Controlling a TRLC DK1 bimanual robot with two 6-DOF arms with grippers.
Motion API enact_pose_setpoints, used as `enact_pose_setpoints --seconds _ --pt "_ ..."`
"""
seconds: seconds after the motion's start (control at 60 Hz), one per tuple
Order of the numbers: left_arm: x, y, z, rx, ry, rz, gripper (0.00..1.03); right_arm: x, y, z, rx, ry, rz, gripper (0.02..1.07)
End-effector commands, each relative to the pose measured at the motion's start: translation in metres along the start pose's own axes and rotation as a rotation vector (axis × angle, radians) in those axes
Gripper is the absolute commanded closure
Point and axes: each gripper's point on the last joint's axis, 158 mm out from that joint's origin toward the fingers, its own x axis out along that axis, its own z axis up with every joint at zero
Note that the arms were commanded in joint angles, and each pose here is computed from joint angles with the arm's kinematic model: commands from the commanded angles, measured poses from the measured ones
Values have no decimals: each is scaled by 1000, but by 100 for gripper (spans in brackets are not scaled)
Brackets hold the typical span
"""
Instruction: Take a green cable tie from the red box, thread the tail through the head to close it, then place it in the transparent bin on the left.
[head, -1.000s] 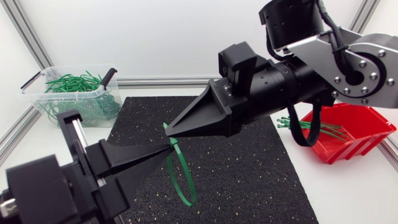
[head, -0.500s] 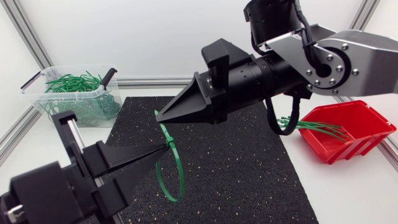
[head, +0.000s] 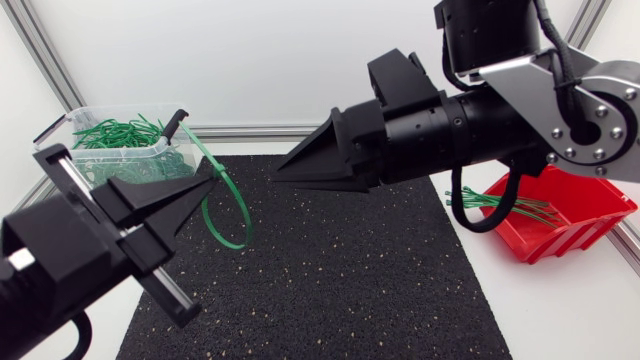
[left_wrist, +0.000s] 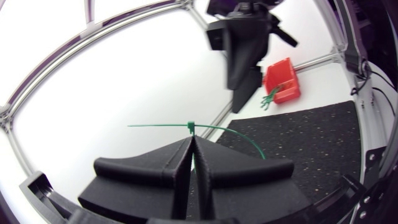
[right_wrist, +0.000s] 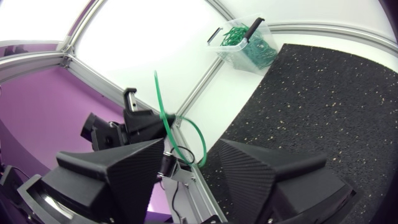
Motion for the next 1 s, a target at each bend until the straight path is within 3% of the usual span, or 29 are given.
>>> enact_pose_setpoints --seconds 0.0,0.267,0.483,0.65,0.983 --pt "6 38 -19 -9 46 103 99 -1 -16 -9 -52 -11 -57 6" --pt "9 185 -65 -281 165 353 99 -14 -48 -9 -144 -88 -199 6" --pt "11 287 -138 -498 344 493 99 -34 -72 -4 -229 -162 -342 6" --pt "11 324 -188 -588 454 538 99 -53 -95 -1 -278 -195 -448 6" --pt "35 343 -299 -779 683 505 99 -73 -109 -8 -297 -233 -509 6"
